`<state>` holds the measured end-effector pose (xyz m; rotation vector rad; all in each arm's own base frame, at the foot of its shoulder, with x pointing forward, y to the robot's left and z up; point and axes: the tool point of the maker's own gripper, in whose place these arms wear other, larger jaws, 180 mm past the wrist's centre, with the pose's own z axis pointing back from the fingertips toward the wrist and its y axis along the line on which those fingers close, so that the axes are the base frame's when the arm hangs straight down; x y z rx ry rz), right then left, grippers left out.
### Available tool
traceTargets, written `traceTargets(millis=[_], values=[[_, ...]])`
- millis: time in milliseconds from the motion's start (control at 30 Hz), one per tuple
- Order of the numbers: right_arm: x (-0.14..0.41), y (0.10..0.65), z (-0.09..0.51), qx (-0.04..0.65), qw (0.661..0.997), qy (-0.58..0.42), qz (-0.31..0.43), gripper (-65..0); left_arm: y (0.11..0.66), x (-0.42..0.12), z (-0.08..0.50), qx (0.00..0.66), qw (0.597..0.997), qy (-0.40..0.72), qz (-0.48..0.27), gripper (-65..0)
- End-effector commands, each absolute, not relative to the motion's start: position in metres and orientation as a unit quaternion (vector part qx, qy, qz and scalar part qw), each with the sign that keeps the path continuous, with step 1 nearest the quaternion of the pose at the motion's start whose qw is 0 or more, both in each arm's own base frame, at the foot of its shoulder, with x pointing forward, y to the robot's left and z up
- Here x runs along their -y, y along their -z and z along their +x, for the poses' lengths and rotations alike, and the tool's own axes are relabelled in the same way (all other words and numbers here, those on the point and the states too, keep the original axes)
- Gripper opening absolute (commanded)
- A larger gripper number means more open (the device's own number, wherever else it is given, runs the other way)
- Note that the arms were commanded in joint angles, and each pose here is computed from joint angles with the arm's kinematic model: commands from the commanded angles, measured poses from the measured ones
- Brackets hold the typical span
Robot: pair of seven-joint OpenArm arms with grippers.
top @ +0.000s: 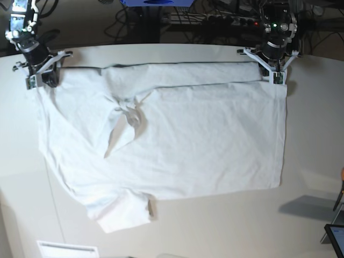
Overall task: Fold the T-shirt properly
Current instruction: 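Drag the folded shirt with both grippers toward the robot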
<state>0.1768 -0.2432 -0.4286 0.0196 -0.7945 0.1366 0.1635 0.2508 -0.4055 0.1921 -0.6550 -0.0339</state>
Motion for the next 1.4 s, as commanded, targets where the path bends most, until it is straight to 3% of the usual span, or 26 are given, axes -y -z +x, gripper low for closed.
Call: traceTargets(millis=[0, 800, 1367], values=[[0.272, 0.469, 0.112, 0.227, 0.969, -0.086, -0.053, -64.7, 0.409, -0.255, 0.154, 0.298, 0.949, 0.024, 0.099, -65.0], [0.284, 0.464, 0.085, 0.203, 0.972, -0.087, -0.079, -64.7, 0.403, -0.265, 0.158, 0.298, 0.946, 0.053, 0.112, -65.0], [0.281, 0.446, 0.12, 0.255, 0.961, -0.071, -0.087, -64.7, 0.377, -0.259, 0.169, 0.331, 0.935, 0.061, 0.114, -65.0]])
